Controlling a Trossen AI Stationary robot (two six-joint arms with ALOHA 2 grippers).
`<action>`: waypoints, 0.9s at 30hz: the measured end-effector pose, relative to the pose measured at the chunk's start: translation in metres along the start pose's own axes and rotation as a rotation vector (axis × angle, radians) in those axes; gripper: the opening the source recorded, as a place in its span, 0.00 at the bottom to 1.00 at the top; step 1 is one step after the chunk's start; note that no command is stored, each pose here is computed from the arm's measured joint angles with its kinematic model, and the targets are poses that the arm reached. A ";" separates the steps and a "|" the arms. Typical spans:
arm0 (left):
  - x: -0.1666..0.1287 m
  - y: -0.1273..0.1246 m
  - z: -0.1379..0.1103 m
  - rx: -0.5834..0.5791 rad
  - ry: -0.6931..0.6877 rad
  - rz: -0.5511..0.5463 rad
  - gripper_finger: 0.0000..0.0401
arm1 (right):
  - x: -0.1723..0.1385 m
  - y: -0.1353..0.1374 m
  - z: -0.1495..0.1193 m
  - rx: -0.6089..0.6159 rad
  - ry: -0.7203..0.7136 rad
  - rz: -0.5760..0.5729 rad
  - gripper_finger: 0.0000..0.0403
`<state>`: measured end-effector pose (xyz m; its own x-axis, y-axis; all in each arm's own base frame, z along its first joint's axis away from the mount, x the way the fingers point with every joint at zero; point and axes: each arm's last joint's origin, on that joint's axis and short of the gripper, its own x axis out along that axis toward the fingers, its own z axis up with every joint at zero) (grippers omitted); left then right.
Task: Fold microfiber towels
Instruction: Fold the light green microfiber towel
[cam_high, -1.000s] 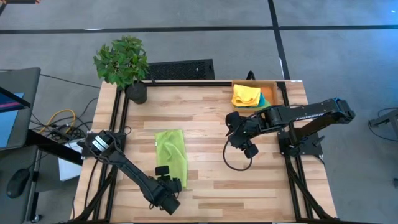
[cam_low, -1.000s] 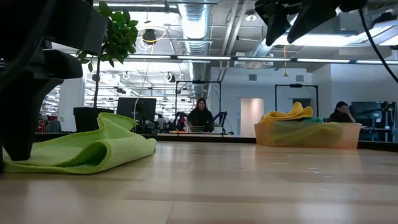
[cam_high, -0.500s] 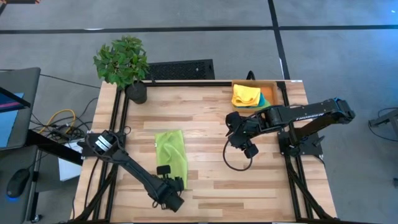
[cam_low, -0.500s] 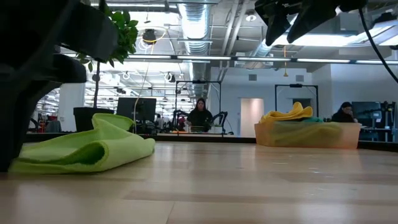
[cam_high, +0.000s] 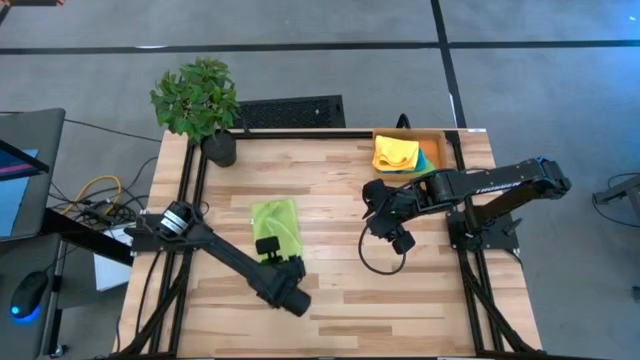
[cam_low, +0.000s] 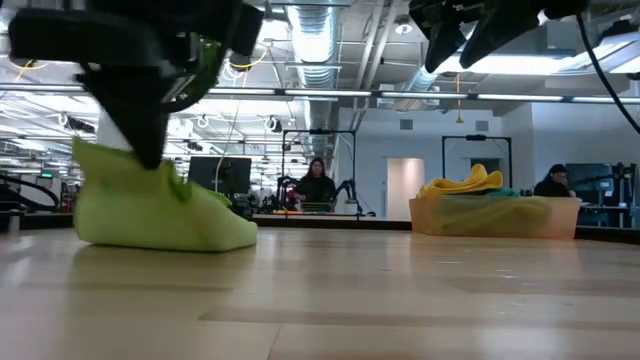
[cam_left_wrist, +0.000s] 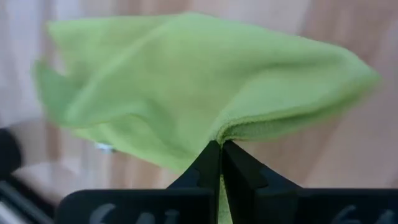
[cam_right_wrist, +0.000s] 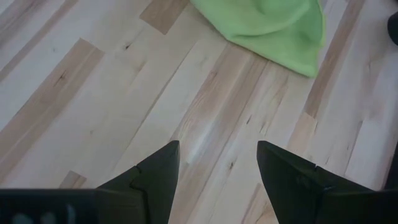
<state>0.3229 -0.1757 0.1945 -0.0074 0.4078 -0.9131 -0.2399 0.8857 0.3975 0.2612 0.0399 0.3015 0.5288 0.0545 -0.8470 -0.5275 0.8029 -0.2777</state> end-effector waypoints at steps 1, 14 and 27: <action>-0.001 0.004 0.003 -0.004 -0.001 0.019 0.00 | 0.000 0.000 0.000 0.000 0.000 0.000 0.59; 0.019 0.057 0.034 -0.205 0.094 0.135 0.00 | 0.000 0.000 0.000 -0.002 0.000 0.000 0.59; 0.047 0.111 0.059 -0.396 0.182 0.171 0.00 | 0.000 0.000 0.000 -0.026 0.005 0.003 0.59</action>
<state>0.3535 -0.0449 0.2012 -0.2403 0.4636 -0.8528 -0.5719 0.6423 0.5103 0.2607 0.0399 0.3013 0.5241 0.0541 -0.8499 -0.5464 0.7869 -0.2868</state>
